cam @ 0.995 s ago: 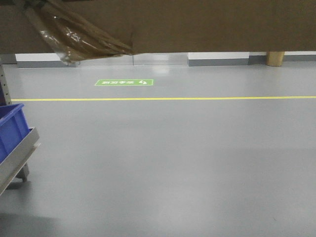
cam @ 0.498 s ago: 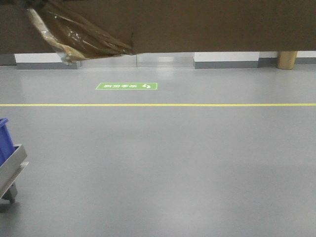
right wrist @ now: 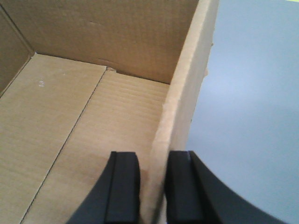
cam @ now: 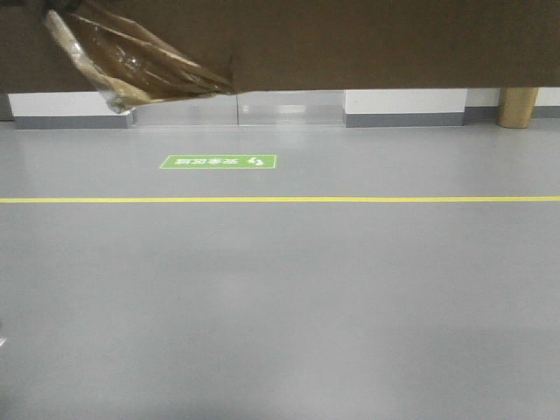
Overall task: Grab carton from right shelf to conveyor
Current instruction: 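Hold the carton with both grippers while the base turns and drives, then carry the carton over the grey conveyor belt with both grippers, then lower the carton onto the conveyor belt with both grippers, then open both grippers and withdraw them from the carton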
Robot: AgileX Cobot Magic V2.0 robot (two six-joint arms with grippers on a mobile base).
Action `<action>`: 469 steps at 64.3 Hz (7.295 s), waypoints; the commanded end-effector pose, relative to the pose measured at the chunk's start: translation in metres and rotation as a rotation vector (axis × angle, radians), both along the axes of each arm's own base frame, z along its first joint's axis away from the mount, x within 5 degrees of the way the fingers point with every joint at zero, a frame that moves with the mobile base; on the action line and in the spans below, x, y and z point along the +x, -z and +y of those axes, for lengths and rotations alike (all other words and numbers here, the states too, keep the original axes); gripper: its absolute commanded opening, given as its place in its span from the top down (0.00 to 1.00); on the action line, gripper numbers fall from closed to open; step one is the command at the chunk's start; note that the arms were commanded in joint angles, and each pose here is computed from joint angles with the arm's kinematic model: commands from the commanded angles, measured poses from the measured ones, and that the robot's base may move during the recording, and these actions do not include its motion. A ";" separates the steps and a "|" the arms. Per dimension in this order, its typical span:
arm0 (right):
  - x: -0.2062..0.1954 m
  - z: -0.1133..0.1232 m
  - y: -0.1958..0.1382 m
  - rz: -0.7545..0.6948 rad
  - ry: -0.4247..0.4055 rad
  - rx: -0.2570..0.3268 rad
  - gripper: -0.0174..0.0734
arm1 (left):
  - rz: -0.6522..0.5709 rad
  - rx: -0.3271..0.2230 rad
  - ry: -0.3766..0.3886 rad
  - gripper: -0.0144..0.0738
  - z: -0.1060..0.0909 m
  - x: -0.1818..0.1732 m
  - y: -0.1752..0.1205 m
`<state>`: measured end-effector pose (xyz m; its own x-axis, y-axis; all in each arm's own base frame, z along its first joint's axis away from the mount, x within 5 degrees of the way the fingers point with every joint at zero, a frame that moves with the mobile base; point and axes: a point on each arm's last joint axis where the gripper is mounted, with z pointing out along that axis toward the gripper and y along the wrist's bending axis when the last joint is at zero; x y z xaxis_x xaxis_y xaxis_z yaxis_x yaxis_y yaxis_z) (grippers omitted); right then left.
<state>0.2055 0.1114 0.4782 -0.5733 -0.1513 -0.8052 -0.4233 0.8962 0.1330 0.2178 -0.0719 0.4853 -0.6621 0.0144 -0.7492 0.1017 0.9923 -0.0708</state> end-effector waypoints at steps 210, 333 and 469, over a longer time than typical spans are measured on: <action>-0.004 -0.001 -0.011 -0.085 -0.021 0.021 0.88 | -0.160 0.314 -0.184 0.86 0.032 0.004 -0.015; 0.001 0.003 -0.020 -0.186 -0.019 0.095 0.88 | -0.129 0.243 -0.143 0.86 0.025 0.004 -0.011; 0.046 -0.089 0.069 -0.055 0.394 -0.065 0.88 | -0.216 0.101 -0.223 0.83 0.066 0.018 0.047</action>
<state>0.2621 0.0267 0.4223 -0.5661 0.0258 -0.8240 -0.0615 0.9954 0.0734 0.2462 -0.0078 0.4522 -0.4912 -0.0343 -0.8704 -0.1261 0.9915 0.0321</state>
